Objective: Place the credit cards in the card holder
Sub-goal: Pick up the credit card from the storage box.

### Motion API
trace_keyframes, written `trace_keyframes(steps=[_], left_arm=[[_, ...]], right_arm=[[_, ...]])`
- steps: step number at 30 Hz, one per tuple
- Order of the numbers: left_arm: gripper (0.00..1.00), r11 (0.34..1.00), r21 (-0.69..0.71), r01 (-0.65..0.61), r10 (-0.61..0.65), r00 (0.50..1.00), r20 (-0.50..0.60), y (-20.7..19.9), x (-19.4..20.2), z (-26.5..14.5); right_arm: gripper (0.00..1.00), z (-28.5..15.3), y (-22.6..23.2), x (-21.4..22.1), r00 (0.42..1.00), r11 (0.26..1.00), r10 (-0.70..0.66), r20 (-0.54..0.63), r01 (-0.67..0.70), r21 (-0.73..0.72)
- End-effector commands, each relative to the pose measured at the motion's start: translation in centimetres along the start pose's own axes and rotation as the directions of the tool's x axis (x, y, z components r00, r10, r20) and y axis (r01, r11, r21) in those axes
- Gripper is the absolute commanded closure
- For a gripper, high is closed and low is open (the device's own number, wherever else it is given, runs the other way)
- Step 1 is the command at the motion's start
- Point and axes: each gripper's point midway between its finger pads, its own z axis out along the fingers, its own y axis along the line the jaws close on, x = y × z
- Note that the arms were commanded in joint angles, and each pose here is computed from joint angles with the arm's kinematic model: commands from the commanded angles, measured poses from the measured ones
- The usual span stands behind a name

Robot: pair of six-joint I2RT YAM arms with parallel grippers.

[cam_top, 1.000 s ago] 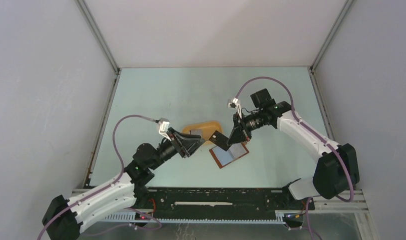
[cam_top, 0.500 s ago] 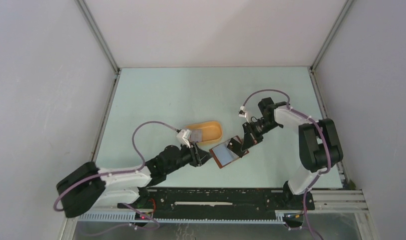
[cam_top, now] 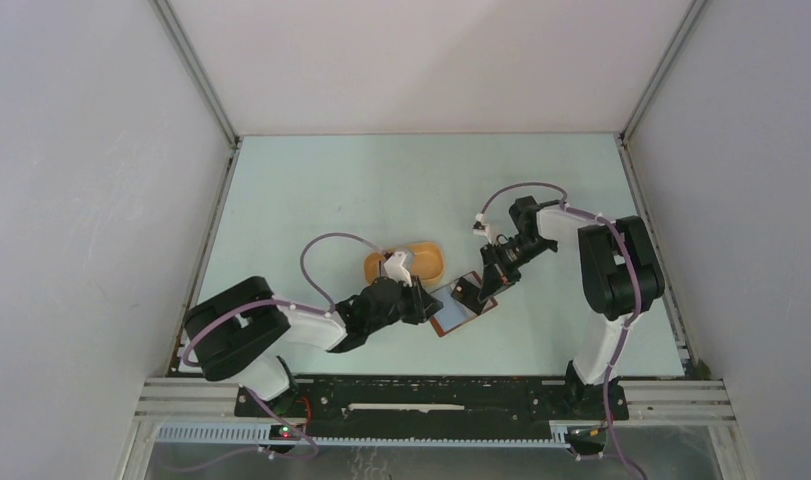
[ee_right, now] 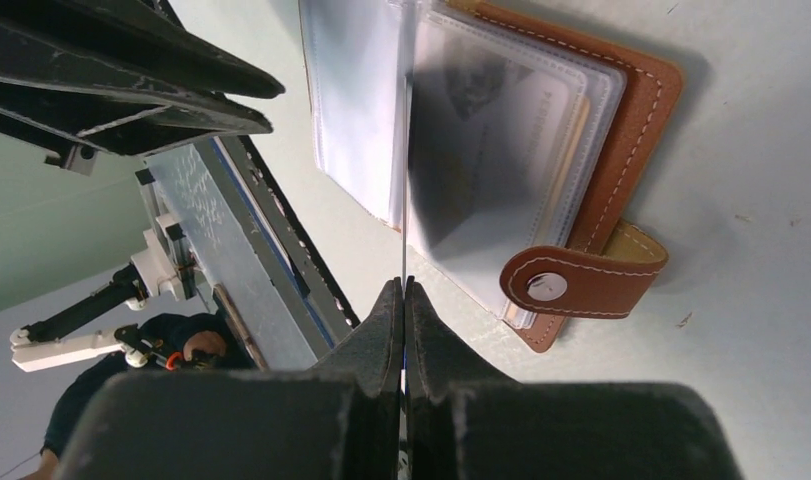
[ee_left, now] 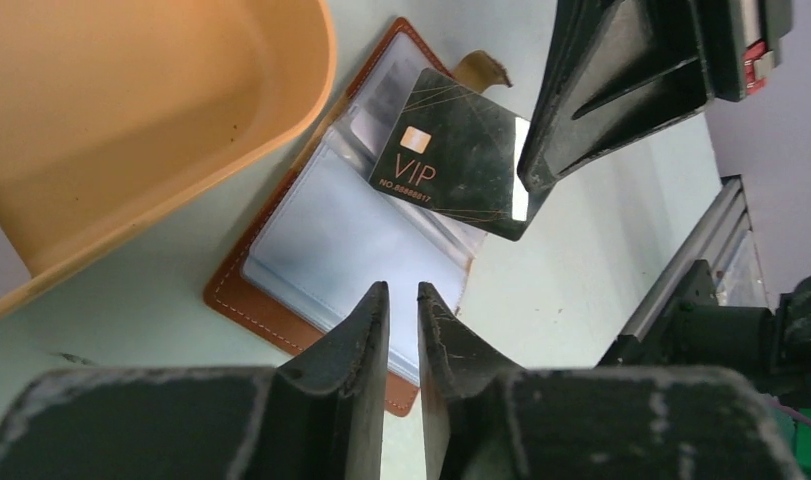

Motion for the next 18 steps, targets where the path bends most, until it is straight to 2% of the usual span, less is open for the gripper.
trace_keyframes(steps=[1,8,18], left_arm=[[0.8,1.0,0.014,0.009,-0.01,0.999,0.046,-1.1,-1.3,1.5],[0.83,0.998,-0.058,0.012,-0.012,1.0,0.01,1.0,0.3,2.0],[0.85,0.996,-0.091,0.008,-0.009,1.0,-0.013,1.8,0.9,1.9]], right_arm=[[1.0,-0.1,0.3,-0.9,1.0,1.0,0.01,0.009,-0.01,-0.025],[1.0,0.1,0.3,-0.7,1.0,0.998,0.023,0.0,-0.023,-0.057],[1.0,0.4,0.9,-0.8,0.999,0.991,0.046,-0.009,-0.046,-0.126]])
